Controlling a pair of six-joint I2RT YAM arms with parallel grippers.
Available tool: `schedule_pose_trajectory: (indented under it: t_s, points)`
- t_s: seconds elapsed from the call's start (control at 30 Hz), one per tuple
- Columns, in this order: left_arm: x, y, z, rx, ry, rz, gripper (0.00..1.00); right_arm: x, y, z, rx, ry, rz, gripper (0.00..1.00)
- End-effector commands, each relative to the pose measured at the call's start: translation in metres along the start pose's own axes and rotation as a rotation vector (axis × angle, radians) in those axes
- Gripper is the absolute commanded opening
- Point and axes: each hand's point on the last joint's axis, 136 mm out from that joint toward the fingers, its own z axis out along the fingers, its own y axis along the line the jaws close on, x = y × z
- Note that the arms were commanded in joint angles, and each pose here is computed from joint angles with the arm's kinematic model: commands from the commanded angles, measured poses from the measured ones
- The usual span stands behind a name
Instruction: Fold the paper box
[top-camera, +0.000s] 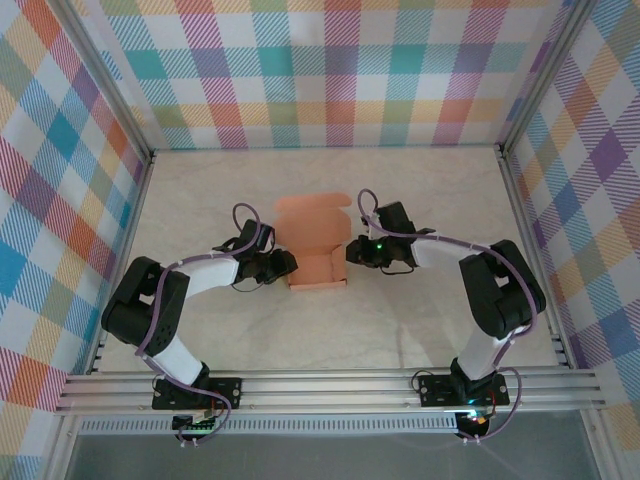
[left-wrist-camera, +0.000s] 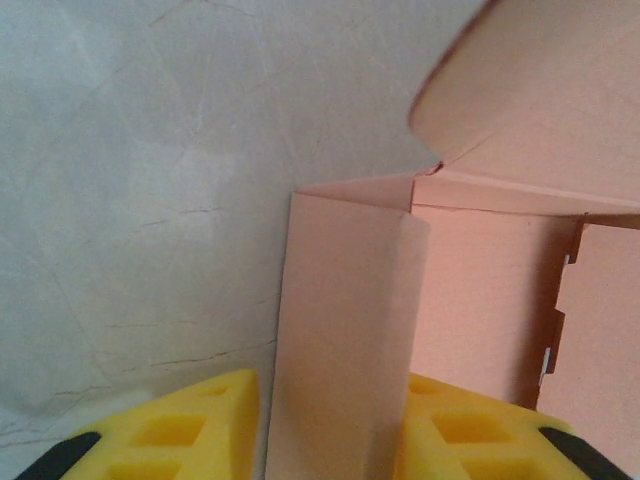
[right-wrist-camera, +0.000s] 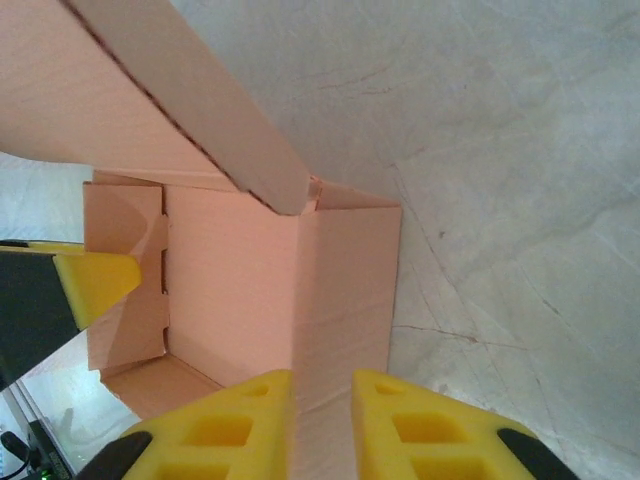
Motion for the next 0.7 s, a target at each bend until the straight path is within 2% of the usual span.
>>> schedule_pose_trajectory:
  t_s: [0.0, 0.23, 0.67]
  points:
    - [-0.002, -0.004, 0.001, -0.003, -0.004, 0.019, 0.36, -0.004, 0.005, -0.003, -0.029, -0.022, -0.001, 0.23]
    - [-0.002, -0.002, 0.001, -0.008, -0.004, 0.020, 0.36, 0.000, 0.009, 0.004, -0.077, 0.018, 0.010, 0.23]
    - [-0.001, -0.001, 0.002, -0.010, 0.000, 0.019, 0.35, 0.010, -0.001, 0.017, -0.069, 0.073, 0.041, 0.21]
